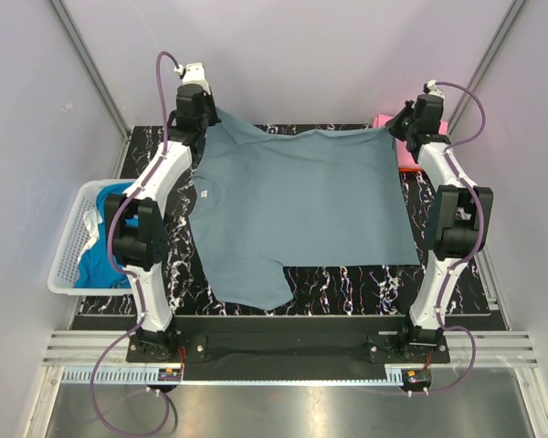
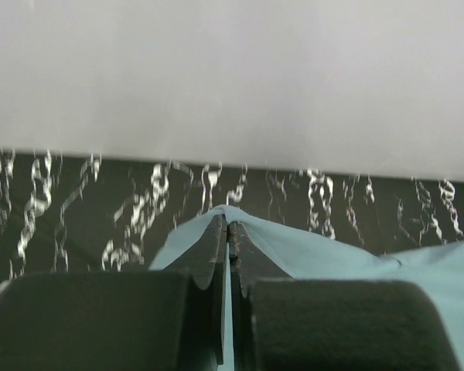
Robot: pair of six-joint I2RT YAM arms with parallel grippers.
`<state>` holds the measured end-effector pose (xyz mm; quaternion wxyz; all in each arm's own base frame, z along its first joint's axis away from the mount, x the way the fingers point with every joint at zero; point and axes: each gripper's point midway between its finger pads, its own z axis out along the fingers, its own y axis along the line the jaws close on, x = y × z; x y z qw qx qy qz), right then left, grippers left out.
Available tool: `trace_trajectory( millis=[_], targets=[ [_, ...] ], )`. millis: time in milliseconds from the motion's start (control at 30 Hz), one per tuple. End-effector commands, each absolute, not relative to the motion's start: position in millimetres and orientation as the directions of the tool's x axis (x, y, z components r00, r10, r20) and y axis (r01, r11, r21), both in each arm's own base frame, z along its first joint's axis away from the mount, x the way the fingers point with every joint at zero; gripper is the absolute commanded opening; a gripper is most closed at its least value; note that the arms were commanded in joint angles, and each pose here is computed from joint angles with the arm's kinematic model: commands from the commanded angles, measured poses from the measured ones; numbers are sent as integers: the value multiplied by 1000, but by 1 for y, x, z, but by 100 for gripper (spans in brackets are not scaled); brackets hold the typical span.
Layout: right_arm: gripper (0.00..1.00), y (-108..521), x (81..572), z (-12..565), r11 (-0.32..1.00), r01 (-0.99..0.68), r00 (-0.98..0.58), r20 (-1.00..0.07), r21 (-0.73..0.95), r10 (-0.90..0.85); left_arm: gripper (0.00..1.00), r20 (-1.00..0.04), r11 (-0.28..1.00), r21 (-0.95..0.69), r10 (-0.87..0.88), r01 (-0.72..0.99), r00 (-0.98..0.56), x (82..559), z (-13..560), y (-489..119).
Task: Fold and stack the t-shirts
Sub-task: Fold the tshirt
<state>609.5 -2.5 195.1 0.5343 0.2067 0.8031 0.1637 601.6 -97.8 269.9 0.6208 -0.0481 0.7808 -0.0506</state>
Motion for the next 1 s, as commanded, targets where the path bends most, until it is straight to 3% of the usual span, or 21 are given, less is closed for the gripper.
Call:
trace_trajectory(
  millis=[0,133,367,733,967],
  targets=[
    [0,-8,603,215,868,128,-344,-799,480,493,0,-955,971,-217,-232,-97,-187,576,305,-81],
    [0,-22,599,192,872,179,-401,-776,455,487,0,-931,961,-186,-238,-203,-275,554,290,-62],
    [0,-31,583,189,896,200,-438,-782,397,444,0,-874,965,-167,-240,-202,-422,534,268,-66],
    [0,-21,543,142,885,256,-583,-668,389,462,0,-671,956,-138,-282,-258,-686,464,195,-68],
    [0,-27,518,116,879,325,-618,-624,350,477,0,-580,948,-174,-317,-266,-750,425,153,-75]
  ],
)
